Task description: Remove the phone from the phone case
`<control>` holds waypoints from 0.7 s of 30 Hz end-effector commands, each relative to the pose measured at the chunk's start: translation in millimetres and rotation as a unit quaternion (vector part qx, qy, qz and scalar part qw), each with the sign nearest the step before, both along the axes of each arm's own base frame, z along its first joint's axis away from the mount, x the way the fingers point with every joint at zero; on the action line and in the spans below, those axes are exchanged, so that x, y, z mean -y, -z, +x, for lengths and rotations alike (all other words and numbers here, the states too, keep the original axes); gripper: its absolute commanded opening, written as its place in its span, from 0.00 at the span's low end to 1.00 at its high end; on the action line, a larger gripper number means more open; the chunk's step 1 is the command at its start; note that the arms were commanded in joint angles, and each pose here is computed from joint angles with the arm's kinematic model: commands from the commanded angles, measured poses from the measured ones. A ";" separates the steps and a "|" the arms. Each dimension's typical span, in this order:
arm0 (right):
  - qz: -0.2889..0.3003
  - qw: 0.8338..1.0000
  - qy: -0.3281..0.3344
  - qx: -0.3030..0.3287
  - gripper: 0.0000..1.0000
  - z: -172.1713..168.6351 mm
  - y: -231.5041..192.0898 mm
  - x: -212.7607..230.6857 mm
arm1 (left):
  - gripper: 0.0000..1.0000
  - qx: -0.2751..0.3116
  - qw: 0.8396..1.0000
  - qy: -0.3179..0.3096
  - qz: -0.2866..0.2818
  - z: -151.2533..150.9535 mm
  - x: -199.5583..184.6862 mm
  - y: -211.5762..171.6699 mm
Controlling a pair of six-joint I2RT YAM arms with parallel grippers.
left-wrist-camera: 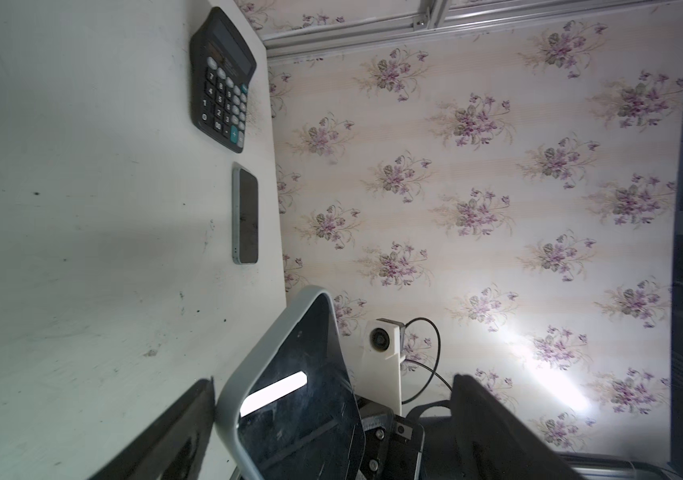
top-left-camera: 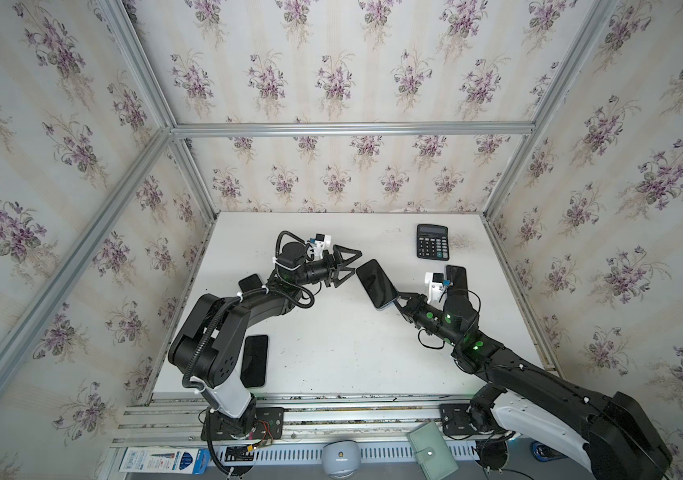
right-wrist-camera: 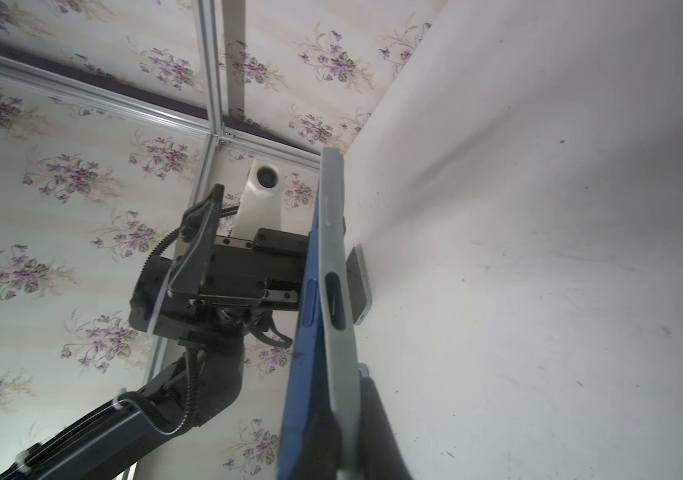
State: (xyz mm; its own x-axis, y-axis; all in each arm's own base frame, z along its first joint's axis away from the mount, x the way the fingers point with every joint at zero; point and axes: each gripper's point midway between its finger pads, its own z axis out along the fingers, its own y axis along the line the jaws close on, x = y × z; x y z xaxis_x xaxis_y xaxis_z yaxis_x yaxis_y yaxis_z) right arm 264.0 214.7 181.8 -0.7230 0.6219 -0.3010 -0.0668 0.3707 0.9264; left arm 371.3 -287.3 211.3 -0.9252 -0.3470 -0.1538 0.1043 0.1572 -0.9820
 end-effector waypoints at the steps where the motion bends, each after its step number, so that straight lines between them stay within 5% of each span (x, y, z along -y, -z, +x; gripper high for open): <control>1: -0.009 1.000 0.022 -0.016 0.00 1.8 11.5 7.5 | 0.93 0.007 0.994 -0.014 0.112 1.4 -9.8 31.0; 10: -0.031 0.995 0.056 -0.073 0.00 -4.6 53.2 22.9 | 0.95 0.121 0.947 0.081 0.288 -41.1 11.0 23.7; 21: -0.043 0.991 0.067 -0.109 0.00 -12.8 70.2 31.2 | 0.95 0.243 0.843 0.241 0.414 -122.8 62.5 45.3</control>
State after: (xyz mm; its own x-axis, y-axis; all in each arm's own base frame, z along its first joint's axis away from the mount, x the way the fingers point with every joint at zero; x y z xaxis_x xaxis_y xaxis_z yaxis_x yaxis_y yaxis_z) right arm 247.3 183.4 102.5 -0.7062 0.6787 -0.2019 0.2036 0.4677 0.8601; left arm 256.9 -357.2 184.4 -0.7544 0.3347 -0.5647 0.6380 0.5763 -0.5107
